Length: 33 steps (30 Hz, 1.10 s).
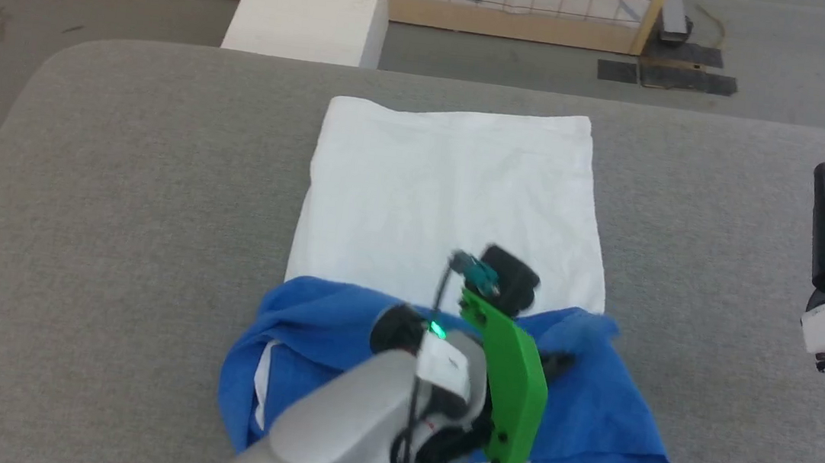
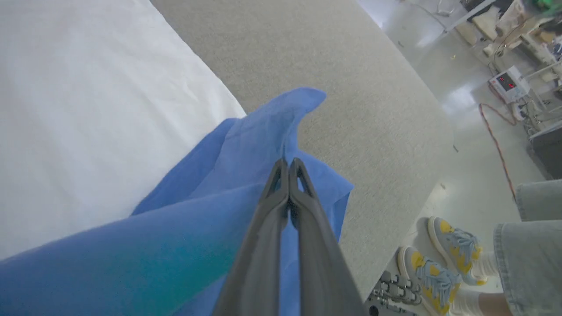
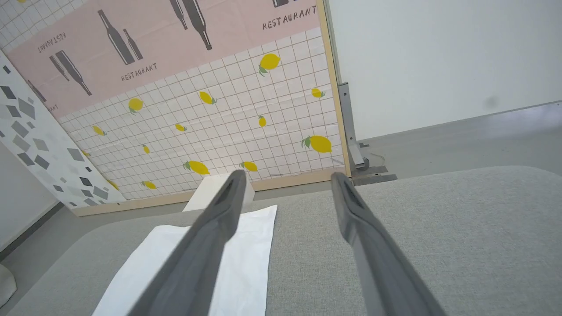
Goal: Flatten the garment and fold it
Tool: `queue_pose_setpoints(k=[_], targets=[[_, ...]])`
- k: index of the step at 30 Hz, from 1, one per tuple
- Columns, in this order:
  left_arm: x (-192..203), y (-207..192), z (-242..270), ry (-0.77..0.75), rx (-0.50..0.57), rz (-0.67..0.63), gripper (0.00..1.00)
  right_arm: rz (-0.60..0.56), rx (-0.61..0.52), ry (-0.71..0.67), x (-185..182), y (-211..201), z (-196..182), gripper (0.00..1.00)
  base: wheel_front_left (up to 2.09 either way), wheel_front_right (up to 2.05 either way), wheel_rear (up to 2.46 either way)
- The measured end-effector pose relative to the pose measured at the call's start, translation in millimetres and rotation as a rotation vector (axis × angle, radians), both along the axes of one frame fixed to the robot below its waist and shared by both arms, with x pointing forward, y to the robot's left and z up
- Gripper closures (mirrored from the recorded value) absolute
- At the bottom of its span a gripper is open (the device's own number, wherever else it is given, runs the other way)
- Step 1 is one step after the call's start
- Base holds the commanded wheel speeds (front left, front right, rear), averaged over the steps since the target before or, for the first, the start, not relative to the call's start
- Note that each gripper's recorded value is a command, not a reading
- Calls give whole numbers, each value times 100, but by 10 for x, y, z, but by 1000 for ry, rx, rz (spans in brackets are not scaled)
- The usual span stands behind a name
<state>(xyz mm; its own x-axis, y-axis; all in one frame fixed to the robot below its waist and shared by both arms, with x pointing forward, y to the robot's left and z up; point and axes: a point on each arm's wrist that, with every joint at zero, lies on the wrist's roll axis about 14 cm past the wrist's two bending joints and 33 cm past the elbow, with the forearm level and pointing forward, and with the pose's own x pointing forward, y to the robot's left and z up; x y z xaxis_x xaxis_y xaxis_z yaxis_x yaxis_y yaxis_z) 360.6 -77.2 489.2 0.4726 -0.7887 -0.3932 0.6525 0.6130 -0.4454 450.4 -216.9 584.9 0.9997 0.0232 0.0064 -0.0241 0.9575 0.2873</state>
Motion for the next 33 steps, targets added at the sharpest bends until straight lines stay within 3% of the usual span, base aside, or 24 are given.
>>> queue_pose_setpoints(k=[4,5,6,7,13,18,21,26,33], targets=[[-451,-195,-501,125,116,-156,100,-36,-4,10,-81,-138,-30,0,0,0,0],[-507,-205,-556,150,130,-170,93,-41,-4,12,-86,-155,-36,0,0,0,0],[-544,-214,-585,168,132,-179,63,-44,-4,13,-86,-167,-43,0,0,0,0],[-574,-221,-607,196,128,-180,0,-46,-4,15,-84,-174,-51,0,0,0,0],[-527,-278,-378,280,23,-158,0,-34,0,14,-65,-127,-47,0,0,0,0],[83,-160,294,157,-172,13,0,2,0,-3,-61,4,25,0,0,0,0],[581,218,669,-33,-217,193,0,32,0,-1,-61,107,41,0,0,0,0],[1166,1210,947,-309,-190,525,0,95,4,51,-24,312,-78,0,0,0,0],[1325,2222,960,-552,-102,810,0,149,7,146,88,475,-326,0,0,0,0]])
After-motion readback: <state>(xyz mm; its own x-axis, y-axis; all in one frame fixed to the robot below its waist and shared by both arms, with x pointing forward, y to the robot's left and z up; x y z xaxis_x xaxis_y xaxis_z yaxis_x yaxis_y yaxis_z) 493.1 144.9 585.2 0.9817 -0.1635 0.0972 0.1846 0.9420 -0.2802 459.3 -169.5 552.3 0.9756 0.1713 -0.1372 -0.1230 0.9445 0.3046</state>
